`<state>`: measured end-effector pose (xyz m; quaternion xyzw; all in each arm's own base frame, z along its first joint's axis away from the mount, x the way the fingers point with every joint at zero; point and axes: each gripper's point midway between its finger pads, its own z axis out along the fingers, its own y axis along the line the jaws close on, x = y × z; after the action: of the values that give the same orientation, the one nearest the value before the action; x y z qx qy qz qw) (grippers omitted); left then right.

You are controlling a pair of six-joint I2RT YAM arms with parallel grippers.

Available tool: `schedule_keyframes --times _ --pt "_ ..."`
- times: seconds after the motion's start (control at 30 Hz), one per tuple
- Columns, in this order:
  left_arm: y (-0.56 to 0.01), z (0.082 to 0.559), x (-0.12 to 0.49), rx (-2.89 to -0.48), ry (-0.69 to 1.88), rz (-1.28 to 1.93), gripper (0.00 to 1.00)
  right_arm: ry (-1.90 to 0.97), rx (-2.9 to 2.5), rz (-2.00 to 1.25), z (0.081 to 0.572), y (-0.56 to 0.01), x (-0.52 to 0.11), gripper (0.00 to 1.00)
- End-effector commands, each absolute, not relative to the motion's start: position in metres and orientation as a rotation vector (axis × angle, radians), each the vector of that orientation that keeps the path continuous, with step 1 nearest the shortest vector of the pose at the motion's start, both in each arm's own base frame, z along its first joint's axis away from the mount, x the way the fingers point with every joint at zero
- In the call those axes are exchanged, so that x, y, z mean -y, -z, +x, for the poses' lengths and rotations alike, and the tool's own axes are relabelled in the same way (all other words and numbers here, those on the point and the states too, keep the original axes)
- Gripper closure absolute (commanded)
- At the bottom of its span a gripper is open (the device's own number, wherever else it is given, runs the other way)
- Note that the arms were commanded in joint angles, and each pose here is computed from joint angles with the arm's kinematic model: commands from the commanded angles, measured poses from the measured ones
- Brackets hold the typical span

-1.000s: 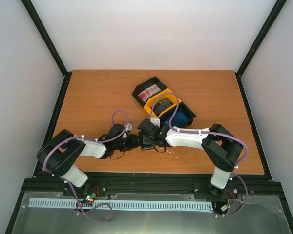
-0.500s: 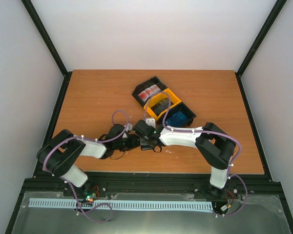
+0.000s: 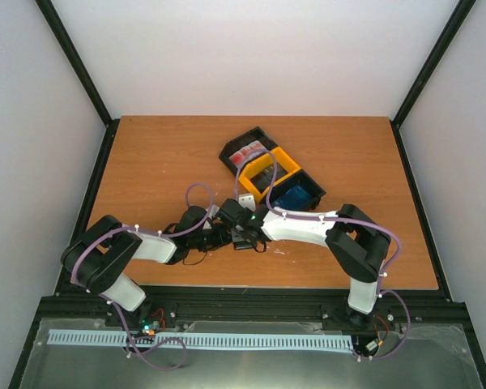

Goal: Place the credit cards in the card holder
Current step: Close the card holder at the center of the board.

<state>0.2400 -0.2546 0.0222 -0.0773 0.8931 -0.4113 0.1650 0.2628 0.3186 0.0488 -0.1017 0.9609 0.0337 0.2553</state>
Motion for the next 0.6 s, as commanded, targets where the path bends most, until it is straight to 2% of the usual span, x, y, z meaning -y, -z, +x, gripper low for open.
schedule_keyframes --times 0.0,0.37,0.57 --pt "0.037 0.204 0.215 -2.792 0.913 -0.363 0.66 -0.001 -2.607 -0.325 0.260 -0.047 -0.316 0.66" --pt "0.036 0.204 0.215 -2.791 0.910 -0.368 0.66 0.055 -2.629 -0.315 0.261 -0.034 -0.314 0.66" --pt "0.037 0.204 0.214 -2.792 0.908 -0.369 0.66 0.078 -2.624 -0.272 0.261 -0.034 -0.308 0.74"
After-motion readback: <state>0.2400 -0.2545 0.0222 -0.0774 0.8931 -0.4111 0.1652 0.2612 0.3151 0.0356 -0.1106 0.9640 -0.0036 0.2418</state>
